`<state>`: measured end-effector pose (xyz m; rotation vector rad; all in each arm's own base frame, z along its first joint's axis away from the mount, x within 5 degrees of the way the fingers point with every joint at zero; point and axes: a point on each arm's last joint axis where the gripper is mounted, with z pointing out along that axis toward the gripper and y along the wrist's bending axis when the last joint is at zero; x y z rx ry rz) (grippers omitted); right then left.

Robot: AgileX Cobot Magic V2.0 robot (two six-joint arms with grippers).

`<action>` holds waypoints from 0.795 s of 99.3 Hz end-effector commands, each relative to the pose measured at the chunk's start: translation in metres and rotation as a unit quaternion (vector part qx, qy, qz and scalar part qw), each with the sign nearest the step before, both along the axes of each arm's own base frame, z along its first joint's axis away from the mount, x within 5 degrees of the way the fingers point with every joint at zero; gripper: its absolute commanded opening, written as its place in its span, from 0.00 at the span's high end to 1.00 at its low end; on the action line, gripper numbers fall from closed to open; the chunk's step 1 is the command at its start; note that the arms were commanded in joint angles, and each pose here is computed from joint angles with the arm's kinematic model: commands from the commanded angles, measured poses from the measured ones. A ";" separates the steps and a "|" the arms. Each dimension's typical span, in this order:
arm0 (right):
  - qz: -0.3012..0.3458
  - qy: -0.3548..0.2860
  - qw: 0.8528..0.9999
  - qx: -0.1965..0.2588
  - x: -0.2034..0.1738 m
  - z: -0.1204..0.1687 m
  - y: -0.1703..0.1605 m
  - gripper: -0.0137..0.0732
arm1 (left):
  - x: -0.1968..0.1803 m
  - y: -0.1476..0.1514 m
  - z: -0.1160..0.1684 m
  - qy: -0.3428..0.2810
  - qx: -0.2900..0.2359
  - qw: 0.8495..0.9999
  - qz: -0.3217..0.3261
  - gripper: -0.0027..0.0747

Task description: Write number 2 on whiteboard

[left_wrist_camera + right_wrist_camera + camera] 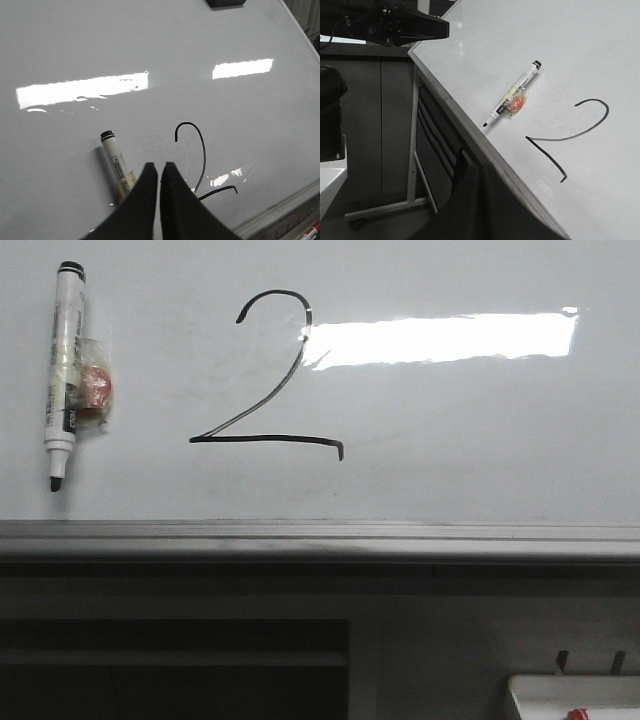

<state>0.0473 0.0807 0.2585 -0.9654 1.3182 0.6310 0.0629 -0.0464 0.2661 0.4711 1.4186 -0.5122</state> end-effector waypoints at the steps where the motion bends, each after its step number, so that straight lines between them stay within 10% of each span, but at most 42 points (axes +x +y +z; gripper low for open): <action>1: -0.007 -0.026 0.999 0.045 0.001 0.017 -0.001 0.89 | 0.000 0.001 0.016 -0.034 -0.037 0.999 0.003 0.99; 24: -0.007 -0.026 0.999 0.045 0.001 0.017 -0.001 0.89 | -0.001 0.006 0.014 -0.041 -0.040 0.998 0.030 0.99; 50: -0.007 -0.026 0.999 0.045 0.001 0.017 -0.001 0.89 | 0.000 0.031 0.012 -0.077 -0.010 0.977 0.199 0.99; 79: -0.007 -0.026 0.999 0.045 0.001 0.017 -0.001 0.89 | -0.006 0.047 -0.049 -0.043 0.010 0.946 0.320 0.99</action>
